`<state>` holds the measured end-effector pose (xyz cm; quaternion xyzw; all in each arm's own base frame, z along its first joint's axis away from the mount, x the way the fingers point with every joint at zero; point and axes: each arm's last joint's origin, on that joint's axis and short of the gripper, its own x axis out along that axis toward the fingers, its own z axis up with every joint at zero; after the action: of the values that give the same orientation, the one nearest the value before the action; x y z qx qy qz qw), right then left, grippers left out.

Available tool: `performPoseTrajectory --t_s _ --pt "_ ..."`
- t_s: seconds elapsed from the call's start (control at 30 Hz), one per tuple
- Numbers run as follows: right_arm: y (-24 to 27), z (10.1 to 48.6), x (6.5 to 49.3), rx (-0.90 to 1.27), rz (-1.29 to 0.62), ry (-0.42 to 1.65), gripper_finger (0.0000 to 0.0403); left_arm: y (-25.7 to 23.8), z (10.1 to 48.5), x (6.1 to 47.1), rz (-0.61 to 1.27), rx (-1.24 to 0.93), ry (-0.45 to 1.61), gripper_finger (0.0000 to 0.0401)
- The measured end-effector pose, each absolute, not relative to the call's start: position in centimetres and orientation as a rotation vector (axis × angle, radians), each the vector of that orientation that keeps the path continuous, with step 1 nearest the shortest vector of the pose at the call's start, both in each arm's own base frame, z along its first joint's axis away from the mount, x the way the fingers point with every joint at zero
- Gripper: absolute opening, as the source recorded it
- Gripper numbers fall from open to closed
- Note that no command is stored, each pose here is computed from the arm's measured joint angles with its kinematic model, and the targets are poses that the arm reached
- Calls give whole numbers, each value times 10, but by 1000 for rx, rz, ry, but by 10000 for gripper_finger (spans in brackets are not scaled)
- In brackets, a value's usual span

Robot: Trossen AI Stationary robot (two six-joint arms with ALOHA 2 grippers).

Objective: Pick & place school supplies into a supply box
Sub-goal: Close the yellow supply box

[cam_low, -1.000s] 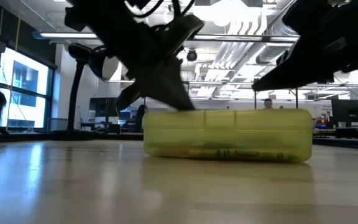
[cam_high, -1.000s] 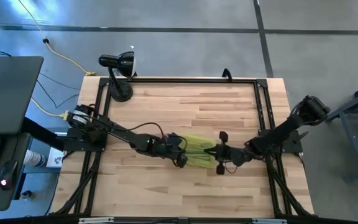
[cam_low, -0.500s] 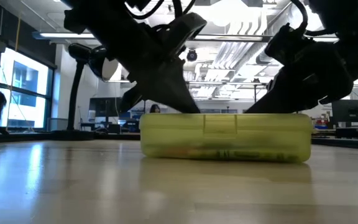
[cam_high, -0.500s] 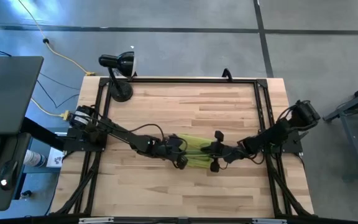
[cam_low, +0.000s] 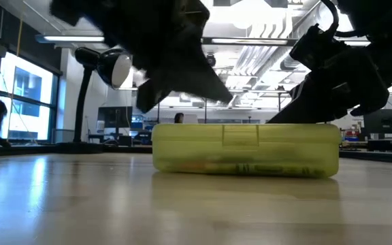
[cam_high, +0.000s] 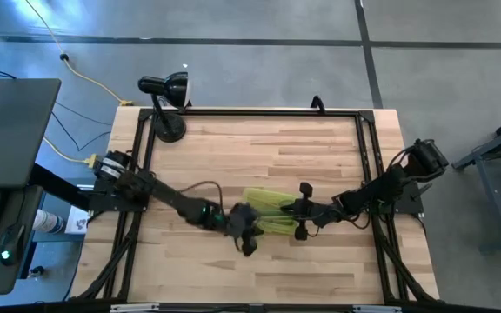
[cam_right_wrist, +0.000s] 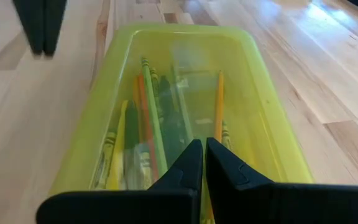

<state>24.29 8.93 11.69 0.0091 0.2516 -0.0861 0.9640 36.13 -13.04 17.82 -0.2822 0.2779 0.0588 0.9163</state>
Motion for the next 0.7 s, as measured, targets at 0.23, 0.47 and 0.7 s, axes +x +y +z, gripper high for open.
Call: performPoseTrajectory --t_s 0.23,0.47,0.7 --pt "89 117 243 17 -182 505 0 -169 161 350 202 -437 522 9" --pt "88 117 243 3 -199 503 0 -194 167 360 218 -256 494 9" --pt "88 117 243 -21 -195 501 0 -203 159 393 291 -88 696 9"
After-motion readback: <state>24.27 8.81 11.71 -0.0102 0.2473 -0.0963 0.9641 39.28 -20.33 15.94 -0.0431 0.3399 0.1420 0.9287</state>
